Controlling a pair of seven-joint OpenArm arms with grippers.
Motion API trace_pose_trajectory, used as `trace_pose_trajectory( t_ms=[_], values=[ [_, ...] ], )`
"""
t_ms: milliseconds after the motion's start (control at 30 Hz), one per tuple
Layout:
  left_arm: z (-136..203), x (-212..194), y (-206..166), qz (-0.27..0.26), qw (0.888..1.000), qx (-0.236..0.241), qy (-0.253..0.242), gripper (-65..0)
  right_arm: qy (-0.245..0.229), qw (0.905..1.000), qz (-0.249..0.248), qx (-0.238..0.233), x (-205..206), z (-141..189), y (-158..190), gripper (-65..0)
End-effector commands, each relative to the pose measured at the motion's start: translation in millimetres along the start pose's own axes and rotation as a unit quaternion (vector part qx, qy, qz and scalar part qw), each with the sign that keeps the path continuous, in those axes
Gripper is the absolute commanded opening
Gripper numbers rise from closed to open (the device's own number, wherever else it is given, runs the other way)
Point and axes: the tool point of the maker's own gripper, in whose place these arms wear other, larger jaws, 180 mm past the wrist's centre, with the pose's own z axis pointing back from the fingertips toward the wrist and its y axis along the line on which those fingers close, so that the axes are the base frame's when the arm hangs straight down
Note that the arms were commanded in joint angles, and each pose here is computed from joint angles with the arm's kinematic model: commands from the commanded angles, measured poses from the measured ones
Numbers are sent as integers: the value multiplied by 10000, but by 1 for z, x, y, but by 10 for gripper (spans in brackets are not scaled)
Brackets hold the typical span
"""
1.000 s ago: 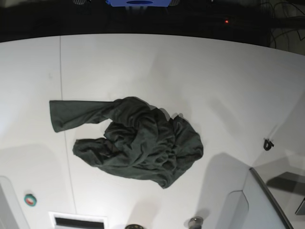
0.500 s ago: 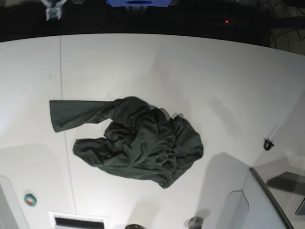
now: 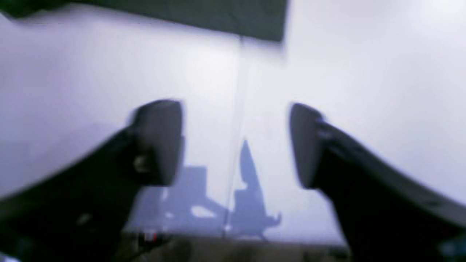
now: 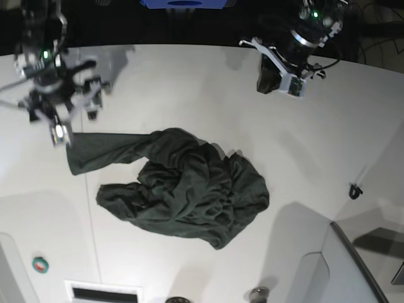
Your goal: Layout the t-shirt on the table in an organized manner, then fold the t-shirt properly
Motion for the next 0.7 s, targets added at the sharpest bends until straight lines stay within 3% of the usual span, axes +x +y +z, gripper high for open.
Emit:
trace_pose_trajectory(
  t_ms=[0, 100, 233, 333, 433, 600, 667],
  values=[
    [0, 17, 2, 52, 9997, -5, -254, -525, -239, 9997, 75, -79, 20, -6, -10, -141],
    [-1, 23, 10, 180, 9992, 65, -345, -451, -256, 9994, -156, -189, 38, -34, -34, -135],
    [5, 30, 30, 289, 9977, 323, -531, -443, 284, 9975, -633, -102, 25, -82, -57, -135],
    [10, 26, 45, 295, 9970, 523, -496, -443, 339, 9963, -788, -39, 20, -97, -76, -135],
    [13, 21, 56, 329, 9962, 681, -440, -443, 390, 9953, -879, 77, 14, -110, -78, -135],
    [11, 9, 67, 411, 9952, 833, -310, -443, 873, 9890, -1134, 366, -16, -131, -62, -138],
    [11, 9, 66, 480, 9947, 856, -323, -443, 814, 9892, -1151, 406, -15, -132, -58, -177]
  ],
)
